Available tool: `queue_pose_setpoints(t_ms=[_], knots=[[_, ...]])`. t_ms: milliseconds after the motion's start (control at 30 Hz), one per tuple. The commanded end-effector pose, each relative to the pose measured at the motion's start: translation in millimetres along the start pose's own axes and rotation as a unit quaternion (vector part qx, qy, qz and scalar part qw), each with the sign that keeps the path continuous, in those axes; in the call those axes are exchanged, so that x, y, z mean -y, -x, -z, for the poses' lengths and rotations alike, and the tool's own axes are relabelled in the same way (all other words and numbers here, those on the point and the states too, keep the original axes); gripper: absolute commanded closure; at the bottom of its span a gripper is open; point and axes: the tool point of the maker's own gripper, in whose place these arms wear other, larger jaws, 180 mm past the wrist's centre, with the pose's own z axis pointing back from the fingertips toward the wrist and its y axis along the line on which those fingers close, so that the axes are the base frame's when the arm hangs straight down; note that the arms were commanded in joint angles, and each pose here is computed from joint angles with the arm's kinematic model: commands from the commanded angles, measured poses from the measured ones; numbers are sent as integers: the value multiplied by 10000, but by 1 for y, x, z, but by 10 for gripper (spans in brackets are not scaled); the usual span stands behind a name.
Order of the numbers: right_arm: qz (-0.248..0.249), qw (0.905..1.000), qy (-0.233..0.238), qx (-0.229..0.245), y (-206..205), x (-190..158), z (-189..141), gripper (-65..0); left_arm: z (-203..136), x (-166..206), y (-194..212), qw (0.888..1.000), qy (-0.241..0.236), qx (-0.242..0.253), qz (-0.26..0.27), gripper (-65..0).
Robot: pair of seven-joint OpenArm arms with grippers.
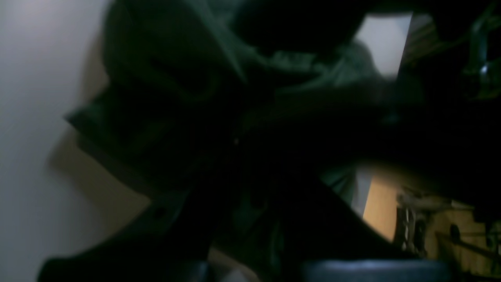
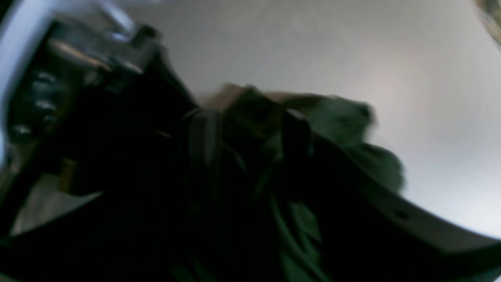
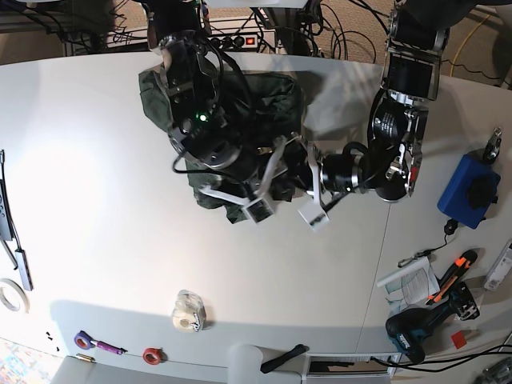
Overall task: Layout the t-shirt on the table in an organized manner, then fold the t-shirt properly
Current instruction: 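Fold the lifted end over the shirt toward the left gripper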
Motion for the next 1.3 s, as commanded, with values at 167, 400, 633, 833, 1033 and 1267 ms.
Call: queue_pose_setpoints(t_ms=[167, 400, 633, 833, 1033, 1267], knots=[[775, 9936, 616, 539, 0, 47, -43, -303, -20, -11, -14, 9996, -150, 155, 174, -54], [1905, 9770, 854, 425, 56, 97, -73, -368, -25, -15, -15, 9993, -219, 227, 181, -54], [2433, 9665, 571, 581, 80, 110, -96, -368, -25, -15, -15, 9993, -218, 228, 181, -54], [2627, 9638, 114, 449, 92, 95, -85, -368, -25, -15, -18, 9991, -217, 304, 184, -54], [2737, 9613, -269, 182, 107, 82, -77, -367, -25, -15, -18, 9991, -217, 304, 183, -54], [2619, 9625, -657, 278, 99, 68, -76, -367, -25, -15, -18, 9991, -217, 304, 183, -54]])
